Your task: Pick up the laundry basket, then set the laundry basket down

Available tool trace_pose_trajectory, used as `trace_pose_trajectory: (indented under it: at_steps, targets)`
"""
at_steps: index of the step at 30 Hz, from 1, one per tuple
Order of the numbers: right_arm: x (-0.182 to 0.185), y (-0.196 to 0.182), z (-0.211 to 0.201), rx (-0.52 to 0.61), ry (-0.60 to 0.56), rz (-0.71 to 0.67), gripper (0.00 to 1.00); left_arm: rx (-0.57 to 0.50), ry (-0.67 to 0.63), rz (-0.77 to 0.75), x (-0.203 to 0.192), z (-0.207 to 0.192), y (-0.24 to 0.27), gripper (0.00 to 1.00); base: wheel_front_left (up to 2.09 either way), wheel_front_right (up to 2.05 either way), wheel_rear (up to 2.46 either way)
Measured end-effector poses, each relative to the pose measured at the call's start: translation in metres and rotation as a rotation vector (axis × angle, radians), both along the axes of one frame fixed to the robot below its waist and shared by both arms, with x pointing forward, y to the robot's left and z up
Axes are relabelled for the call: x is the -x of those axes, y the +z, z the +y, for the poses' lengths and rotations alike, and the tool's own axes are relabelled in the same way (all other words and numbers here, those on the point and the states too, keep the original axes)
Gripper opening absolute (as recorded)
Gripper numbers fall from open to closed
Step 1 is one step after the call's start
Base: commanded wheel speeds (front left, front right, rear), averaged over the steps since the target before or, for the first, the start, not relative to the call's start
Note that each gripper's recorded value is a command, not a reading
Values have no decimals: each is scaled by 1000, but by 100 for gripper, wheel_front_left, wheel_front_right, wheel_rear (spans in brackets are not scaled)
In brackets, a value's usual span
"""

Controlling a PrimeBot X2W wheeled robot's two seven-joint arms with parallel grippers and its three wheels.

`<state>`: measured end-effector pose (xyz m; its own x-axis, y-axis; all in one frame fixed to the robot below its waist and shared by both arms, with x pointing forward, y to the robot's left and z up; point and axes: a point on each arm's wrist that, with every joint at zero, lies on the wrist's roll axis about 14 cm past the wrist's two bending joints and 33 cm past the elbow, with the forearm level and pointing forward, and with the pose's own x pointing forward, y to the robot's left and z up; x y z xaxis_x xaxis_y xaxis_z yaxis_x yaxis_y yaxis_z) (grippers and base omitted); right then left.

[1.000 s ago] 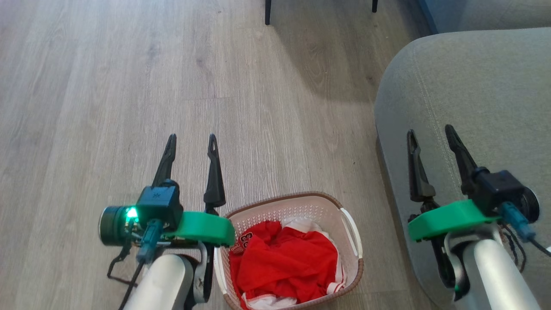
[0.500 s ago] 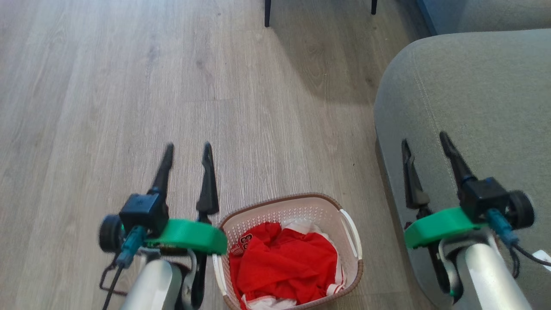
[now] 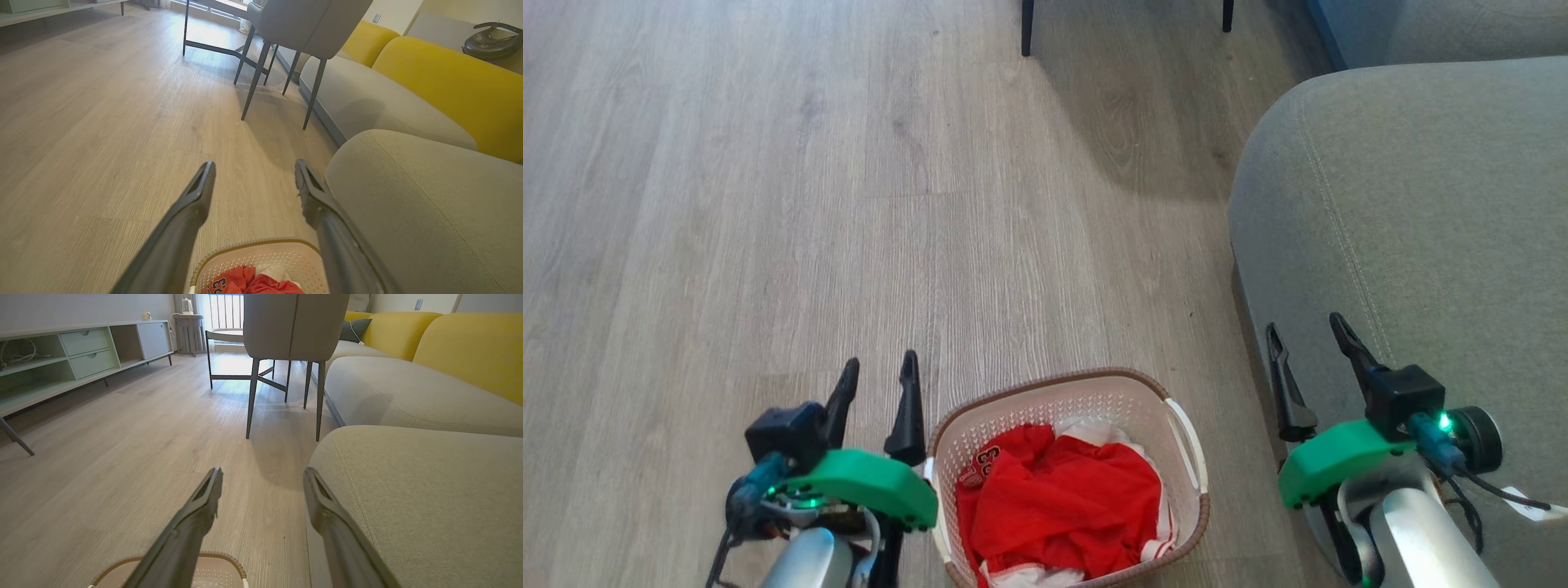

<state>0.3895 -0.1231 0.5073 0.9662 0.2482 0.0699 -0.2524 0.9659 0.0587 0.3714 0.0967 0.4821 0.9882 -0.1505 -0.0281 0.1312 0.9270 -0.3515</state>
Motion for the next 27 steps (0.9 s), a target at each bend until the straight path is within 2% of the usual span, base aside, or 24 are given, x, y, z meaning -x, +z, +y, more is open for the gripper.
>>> trace_pose_trajectory:
  at_steps: [10,23,27]
  targets:
    - [-2,-3,3,1,10,7,100,-27,9,-24,-4,4,5,100,0,0,0]
    - [-7,-1,6,3,22,0,100,-178,77,-191,-12,10,52,100,0,0,0]
    - [-7,-2,6,4,21,4,100,-201,79,-199,-12,7,53,100,0,0,0]
